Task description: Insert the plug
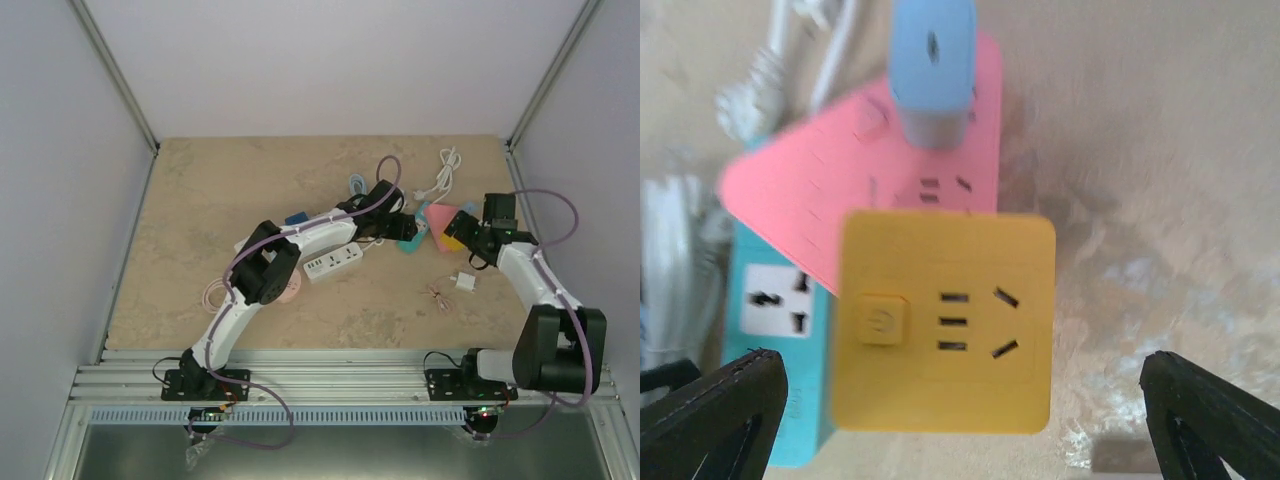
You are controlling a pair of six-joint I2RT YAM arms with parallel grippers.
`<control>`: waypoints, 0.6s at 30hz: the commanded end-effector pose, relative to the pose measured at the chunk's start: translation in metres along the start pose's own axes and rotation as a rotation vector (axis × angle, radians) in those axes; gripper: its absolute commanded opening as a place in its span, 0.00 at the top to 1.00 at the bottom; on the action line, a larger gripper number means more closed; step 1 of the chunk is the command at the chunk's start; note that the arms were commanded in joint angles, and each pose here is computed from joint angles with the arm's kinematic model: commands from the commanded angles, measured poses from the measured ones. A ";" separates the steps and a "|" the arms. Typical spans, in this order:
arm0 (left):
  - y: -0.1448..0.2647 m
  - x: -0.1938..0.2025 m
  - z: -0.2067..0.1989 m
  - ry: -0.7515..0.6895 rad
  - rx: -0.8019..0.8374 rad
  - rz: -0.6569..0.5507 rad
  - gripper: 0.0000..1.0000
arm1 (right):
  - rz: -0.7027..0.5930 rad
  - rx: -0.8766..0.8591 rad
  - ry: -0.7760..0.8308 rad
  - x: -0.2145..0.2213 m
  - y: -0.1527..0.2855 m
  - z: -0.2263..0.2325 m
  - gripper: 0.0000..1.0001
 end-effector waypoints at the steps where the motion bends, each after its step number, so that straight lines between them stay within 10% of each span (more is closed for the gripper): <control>1: 0.055 -0.036 -0.025 -0.080 -0.051 -0.130 0.20 | -0.153 0.025 0.046 -0.036 0.047 0.005 0.02; 18: 0.211 -0.001 0.007 -0.005 -0.183 -0.348 0.01 | -0.206 0.041 0.015 0.018 0.091 -0.026 0.09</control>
Point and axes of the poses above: each gripper's point midway between its finger pads, its own y axis back along the fingers, its own z axis along the line the jaws close on, x = y × z, the point moved 7 cm from there along y, back along the fingers, and after that the axes turned 3 degrees about y, right-handed, at the moved point
